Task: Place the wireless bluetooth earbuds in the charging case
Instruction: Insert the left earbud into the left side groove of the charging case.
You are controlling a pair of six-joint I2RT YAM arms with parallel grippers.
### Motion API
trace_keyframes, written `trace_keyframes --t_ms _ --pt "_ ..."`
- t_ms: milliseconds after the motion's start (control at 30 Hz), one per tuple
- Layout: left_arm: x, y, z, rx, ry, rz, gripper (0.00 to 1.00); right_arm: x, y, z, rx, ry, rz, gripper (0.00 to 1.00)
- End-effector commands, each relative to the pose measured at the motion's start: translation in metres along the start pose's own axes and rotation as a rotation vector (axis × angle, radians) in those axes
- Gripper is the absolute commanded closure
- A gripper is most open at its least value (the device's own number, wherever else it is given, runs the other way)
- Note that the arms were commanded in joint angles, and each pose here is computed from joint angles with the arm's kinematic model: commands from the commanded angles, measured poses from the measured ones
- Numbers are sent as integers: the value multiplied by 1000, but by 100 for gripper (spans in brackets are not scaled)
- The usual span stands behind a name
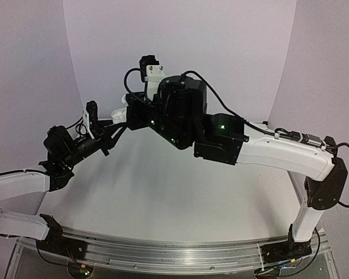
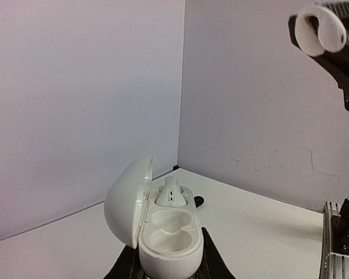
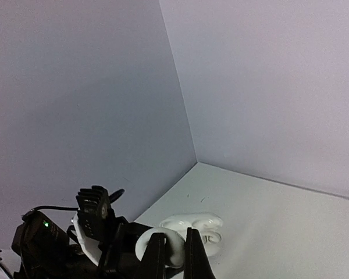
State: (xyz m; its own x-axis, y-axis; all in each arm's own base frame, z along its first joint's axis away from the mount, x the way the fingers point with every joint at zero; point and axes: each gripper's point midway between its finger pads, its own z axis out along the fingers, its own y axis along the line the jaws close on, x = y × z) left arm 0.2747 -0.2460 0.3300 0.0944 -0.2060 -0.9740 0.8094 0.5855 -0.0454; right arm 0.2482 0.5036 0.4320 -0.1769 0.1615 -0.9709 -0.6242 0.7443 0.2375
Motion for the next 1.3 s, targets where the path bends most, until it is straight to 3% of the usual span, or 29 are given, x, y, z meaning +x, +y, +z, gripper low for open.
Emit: trace_keyframes --t_ms 0,1267 --pt "-25 -20 2 34 -118 98 100 -5 17 15 -3 -105 -120 100" --pt "-48 -37 7 113 -172 89 100 52 2 36 108 -24 -387 100"
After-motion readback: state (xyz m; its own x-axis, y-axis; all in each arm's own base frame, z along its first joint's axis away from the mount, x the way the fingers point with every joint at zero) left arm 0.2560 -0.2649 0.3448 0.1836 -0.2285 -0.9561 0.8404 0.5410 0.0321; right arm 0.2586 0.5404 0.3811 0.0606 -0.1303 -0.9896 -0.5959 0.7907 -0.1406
